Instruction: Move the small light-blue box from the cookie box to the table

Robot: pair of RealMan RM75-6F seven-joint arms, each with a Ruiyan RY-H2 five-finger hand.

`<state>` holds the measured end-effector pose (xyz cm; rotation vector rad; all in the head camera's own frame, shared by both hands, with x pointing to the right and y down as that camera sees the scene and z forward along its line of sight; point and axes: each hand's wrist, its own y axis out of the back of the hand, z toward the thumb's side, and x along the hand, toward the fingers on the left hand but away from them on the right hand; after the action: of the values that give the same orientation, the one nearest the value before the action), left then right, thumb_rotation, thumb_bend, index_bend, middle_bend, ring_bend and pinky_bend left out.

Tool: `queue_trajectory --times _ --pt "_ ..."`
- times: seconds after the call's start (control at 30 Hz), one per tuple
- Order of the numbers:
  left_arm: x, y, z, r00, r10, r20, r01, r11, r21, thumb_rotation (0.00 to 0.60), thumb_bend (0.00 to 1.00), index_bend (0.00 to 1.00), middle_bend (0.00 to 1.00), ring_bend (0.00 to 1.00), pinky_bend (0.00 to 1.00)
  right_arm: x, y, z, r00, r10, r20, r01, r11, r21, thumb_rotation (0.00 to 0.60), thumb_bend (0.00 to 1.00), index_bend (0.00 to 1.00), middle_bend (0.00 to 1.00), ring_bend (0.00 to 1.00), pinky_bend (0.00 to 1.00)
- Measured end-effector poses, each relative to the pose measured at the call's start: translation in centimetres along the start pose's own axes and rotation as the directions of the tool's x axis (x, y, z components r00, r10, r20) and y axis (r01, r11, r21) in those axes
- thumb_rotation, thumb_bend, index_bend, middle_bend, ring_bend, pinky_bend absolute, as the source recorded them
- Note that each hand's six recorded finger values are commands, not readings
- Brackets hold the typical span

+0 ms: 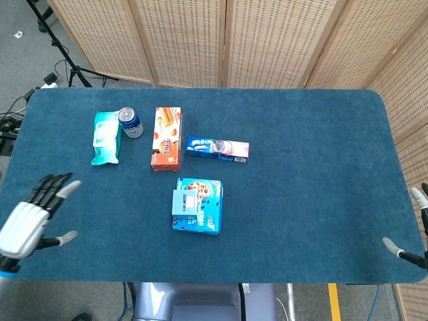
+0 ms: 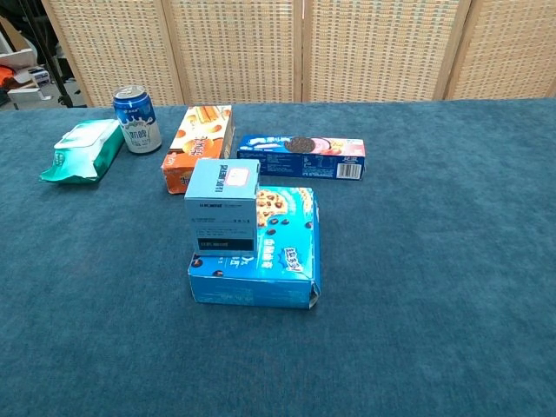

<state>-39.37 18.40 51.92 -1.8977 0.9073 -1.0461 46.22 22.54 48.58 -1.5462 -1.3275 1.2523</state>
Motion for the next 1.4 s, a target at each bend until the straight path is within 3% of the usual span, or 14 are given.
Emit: queue_trajectory --times 0.13,0.2,0.3,0.67,0.87,1.0,1.2,1.4 --pt "3.7 -1.6 3.0 0.990 -0.059 0.128 0.065 0.997 -0.049 0.600 0.00 0.05 0.00 0.00 0.00 0.1 -0.2 0.2 1.000 0.003 -0.004 -0.003 1.000 0.010 0.600 0.00 0.00 0.00 0.00 0.00" --pt "5.9 -2.8 4.9 0.976 -0.093 0.197 0.110 0.991 -0.078 0.600 0.00 0.07 0.00 0.00 0.00 0.1 -0.2 0.2 1.000 0.002 -0.006 -0.002 1.000 0.012 0.600 0.00 0.00 0.00 0.00 0.00" --pt "7.8 -4.2 6.6 0.962 -0.115 0.249 0.146 0.983 -0.109 0.600 0.00 0.08 0.00 0.00 0.00 0.2 -0.1 0.3 1.000 -0.001 -0.006 0.001 1.000 0.013 0.600 0.00 0.00 0.00 0.00 0.00" --pt "13.4 -9.1 10.7 0.940 -0.211 0.267 0.269 0.942 -0.203 0.600 0.00 0.10 0.00 0.00 0.00 -0.2 -0.2 -0.2 1.000 0.009 0.010 -0.010 1.000 0.002 0.600 0.00 0.00 0.00 0.00 0.00" --pt "14.9 -10.7 11.6 0.943 -0.229 0.242 0.277 0.942 -0.190 0.600 0.00 0.10 0.01 0.00 0.01 -0.2 -0.1 -0.3 1.000 0.012 0.010 -0.012 1.000 -0.010 0.600 0.00 0.00 0.00 0.00 0.00" --pt "15.7 -11.7 11.9 0.945 -0.246 0.217 0.287 0.940 -0.183 0.600 0.00 0.11 0.11 0.05 0.10 -0.3 -0.1 -0.4 1.000 0.011 0.014 -0.011 1.000 -0.011 0.600 0.00 0.00 0.00 0.00 0.00" --pt "16.8 -13.6 13.2 0.934 -0.284 0.216 0.327 0.923 -0.202 0.600 0.00 0.16 0.30 0.22 0.26 -0.4 -0.1 -0.6 1.000 0.010 0.020 -0.010 1.000 -0.014 0.600 0.00 0.00 0.00 0.00 0.00" --pt "17.3 -14.3 13.6 0.935 -0.287 0.207 0.329 0.920 -0.214 0.600 0.00 0.30 0.49 0.38 0.39 -0.5 0.1 -0.8 1.000 0.004 0.026 -0.003 1.000 -0.022 0.600 0.00 0.00 0.00 0.00 0.00"
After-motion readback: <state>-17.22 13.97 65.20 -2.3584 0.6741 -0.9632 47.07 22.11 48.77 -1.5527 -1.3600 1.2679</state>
